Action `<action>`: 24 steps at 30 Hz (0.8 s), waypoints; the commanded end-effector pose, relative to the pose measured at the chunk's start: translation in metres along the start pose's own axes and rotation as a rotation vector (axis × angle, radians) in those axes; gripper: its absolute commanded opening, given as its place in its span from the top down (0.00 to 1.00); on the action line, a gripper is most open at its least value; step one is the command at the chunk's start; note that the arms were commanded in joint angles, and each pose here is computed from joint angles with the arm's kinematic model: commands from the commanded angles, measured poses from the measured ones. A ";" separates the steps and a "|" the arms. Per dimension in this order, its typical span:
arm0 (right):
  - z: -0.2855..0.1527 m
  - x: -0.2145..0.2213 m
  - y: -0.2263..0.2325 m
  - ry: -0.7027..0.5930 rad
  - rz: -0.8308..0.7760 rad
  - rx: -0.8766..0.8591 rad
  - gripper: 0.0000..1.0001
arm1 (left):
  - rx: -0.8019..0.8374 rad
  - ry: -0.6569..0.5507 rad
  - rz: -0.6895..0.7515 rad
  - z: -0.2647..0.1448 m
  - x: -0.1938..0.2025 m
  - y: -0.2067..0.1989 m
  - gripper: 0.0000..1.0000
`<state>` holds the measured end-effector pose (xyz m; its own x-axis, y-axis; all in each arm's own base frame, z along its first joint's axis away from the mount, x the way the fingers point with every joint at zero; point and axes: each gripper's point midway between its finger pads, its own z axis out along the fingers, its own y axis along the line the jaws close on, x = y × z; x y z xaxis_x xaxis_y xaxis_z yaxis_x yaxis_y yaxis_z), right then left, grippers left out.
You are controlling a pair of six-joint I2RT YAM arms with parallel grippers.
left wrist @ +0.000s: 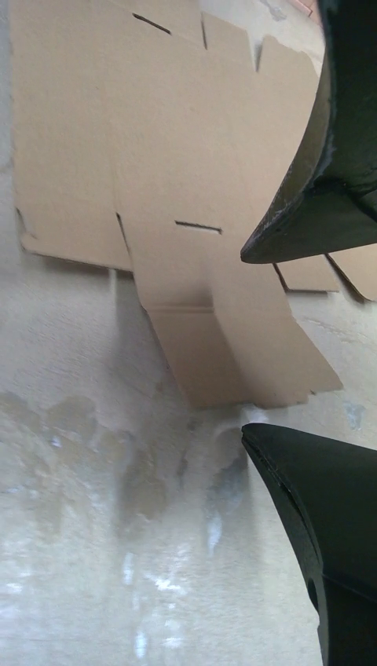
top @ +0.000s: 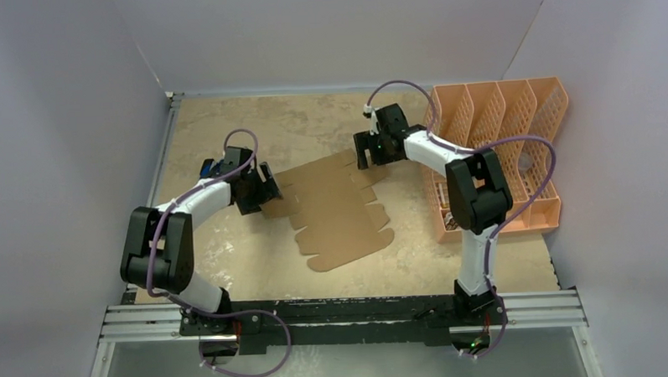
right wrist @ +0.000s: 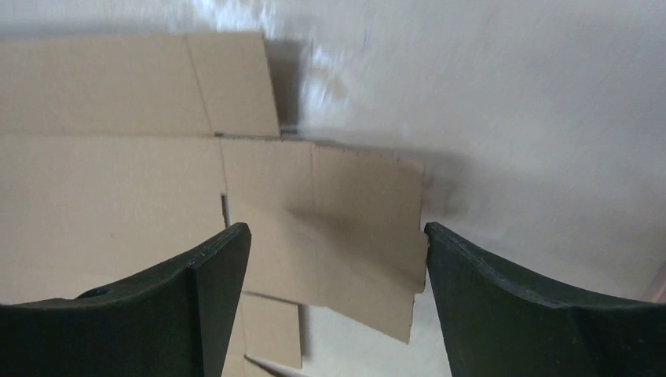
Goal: Fold the paper box
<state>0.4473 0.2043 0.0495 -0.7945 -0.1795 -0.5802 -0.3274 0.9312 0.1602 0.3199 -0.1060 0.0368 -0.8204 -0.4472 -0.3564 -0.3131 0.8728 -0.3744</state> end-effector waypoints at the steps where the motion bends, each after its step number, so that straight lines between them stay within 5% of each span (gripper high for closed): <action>1: -0.033 0.011 0.027 -0.003 0.078 -0.110 0.17 | 0.048 -0.045 0.072 -0.001 -0.031 -0.015 0.27; 13: -0.077 0.051 0.043 0.023 0.081 -0.077 0.16 | 0.030 -0.060 0.111 -0.006 -0.047 -0.007 0.27; 24: -0.085 -0.015 0.036 -0.086 -0.198 -0.058 0.09 | 0.012 -0.069 0.046 -0.023 -0.053 0.025 0.23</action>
<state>0.3791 0.2050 0.1077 -0.7608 -0.2313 -0.6063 -0.3928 0.9079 0.1465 0.3462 -0.0536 0.0502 -0.8056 -0.4362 -0.4009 -0.3137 0.8881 -0.3359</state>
